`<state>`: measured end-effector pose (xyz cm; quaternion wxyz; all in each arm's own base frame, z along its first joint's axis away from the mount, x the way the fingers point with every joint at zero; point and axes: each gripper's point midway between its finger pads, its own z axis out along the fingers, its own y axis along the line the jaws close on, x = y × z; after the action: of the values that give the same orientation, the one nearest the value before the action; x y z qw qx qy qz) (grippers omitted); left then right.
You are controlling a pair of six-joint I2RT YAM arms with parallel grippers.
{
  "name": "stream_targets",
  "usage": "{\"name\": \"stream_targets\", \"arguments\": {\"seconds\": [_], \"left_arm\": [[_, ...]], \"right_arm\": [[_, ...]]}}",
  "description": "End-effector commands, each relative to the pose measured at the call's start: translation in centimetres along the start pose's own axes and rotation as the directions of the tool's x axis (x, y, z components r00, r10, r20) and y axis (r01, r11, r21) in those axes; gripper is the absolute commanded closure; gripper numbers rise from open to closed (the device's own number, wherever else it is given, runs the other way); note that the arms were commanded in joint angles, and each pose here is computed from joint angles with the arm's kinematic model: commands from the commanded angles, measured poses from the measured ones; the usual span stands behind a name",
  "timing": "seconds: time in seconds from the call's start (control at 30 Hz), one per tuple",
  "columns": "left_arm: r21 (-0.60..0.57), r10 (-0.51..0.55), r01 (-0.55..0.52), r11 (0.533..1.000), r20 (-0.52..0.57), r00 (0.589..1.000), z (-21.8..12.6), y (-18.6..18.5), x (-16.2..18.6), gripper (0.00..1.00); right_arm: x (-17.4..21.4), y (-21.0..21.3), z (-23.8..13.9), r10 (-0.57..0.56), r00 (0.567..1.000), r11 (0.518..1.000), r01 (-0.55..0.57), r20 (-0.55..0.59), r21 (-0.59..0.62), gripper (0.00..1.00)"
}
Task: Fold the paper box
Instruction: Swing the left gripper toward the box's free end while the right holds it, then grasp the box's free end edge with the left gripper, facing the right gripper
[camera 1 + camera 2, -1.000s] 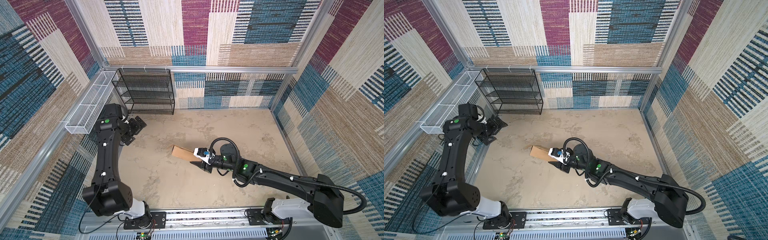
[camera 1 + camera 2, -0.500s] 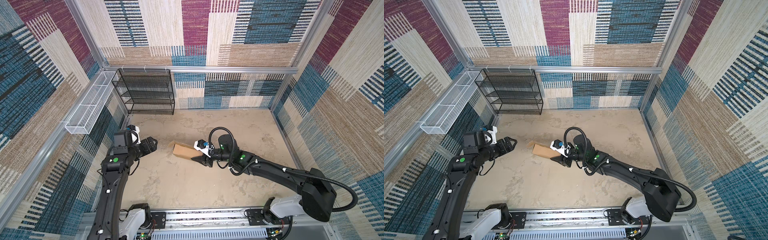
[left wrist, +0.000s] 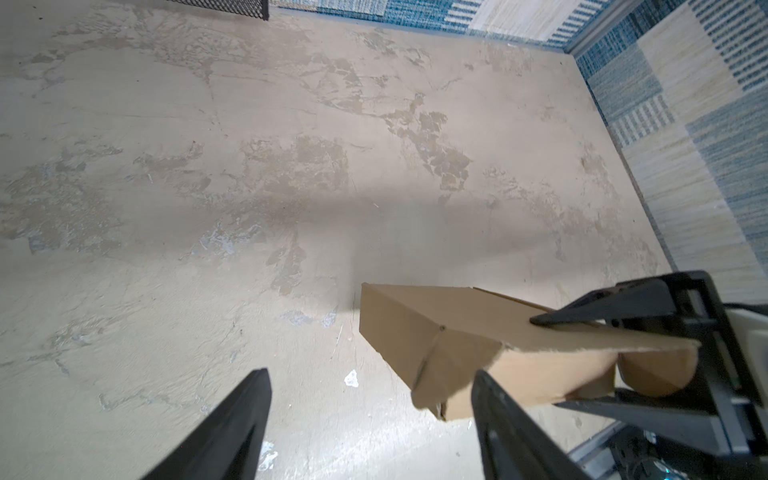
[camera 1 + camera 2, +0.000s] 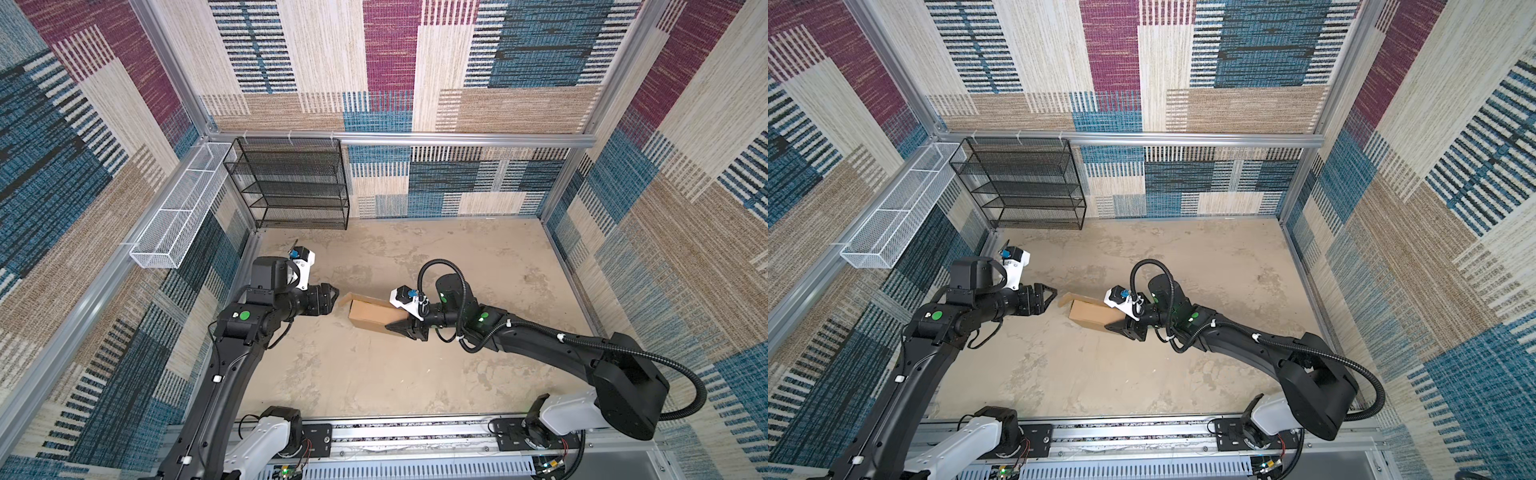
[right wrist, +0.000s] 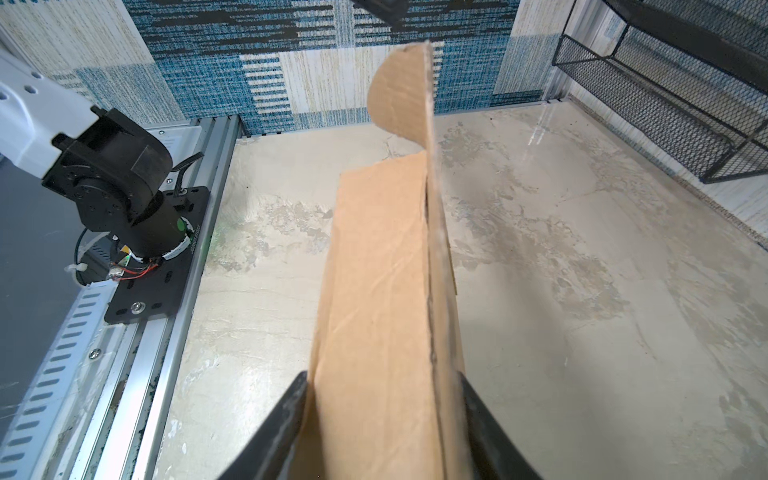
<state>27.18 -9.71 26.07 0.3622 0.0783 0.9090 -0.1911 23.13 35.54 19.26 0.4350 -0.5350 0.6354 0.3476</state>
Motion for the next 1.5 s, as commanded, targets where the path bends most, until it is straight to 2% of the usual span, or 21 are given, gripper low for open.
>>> {"name": "stream_targets", "arguments": {"seconds": [0.0, 0.2, 0.37, 0.73, 0.93, 1.2, 1.37, 1.43, 1.47], "left_arm": [[0.055, 0.108, -0.106, 0.993, -0.049, 0.993, -0.3, -1.3, 0.8, 0.24], [0.151, 0.155, -0.139, 0.979, -0.093, 0.984, -0.6, -3.3, 2.5, 0.33], [0.159, 0.186, -0.163, 0.974, -0.143, 0.972, 0.3, -3.6, 3.5, 0.47], [0.085, 0.273, -0.261, 0.962, -0.189, 0.943, 2.8, -3.3, 2.8, 0.48], [0.082, 0.275, -0.265, 0.961, -0.178, 0.945, 3.3, -3.5, 2.4, 0.61], [0.126, 0.269, -0.251, 0.96, -0.161, 0.95, 3.3, -5.2, 2.5, 0.63], [0.122, 0.275, -0.256, 0.959, -0.182, 0.944, 4.1, -5.5, 3.2, 0.7], [0.111, 0.277, -0.26, 0.959, -0.185, 0.943, 4.4, -5.6, 3.3, 0.78], [0.103, 0.277, -0.261, 0.96, -0.184, 0.943, 4.5, -5.5, 3.3, 0.78]], "right_arm": [[-1.2, -0.1, -0.2, -0.019, 0.998, 1.0, 0.019, 0.054, 0.004, 0.69], [-1.2, -0.3, -0.1, -0.02, 0.998, 1.0, 0.019, 0.053, 0.01, 0.69], [-1.1, -0.4, 0.0, -0.021, 0.999, 1.0, 0.02, 0.049, 0.013, 0.69], [-1.1, -0.5, 0.1, -0.021, 0.999, 1.0, 0.021, 0.049, 0.011, 0.69], [-1.1, -0.5, 0.0, -0.022, 0.999, 1.0, 0.022, 0.049, 0.015, 0.69], [-1.0, -1.0, 0.2, -0.022, 0.999, 0.999, 0.021, 0.04, 0.036, 0.71], [-0.9, -1.0, 0.3, -0.018, 0.999, 0.999, 0.017, 0.037, 0.033, 0.71], [-0.9, -1.0, 0.3, -0.017, 0.999, 0.999, 0.016, 0.038, 0.03, 0.71], [-0.9, -0.9, 0.3, -0.016, 0.999, 0.999, 0.015, 0.037, 0.028, 0.71]]}}
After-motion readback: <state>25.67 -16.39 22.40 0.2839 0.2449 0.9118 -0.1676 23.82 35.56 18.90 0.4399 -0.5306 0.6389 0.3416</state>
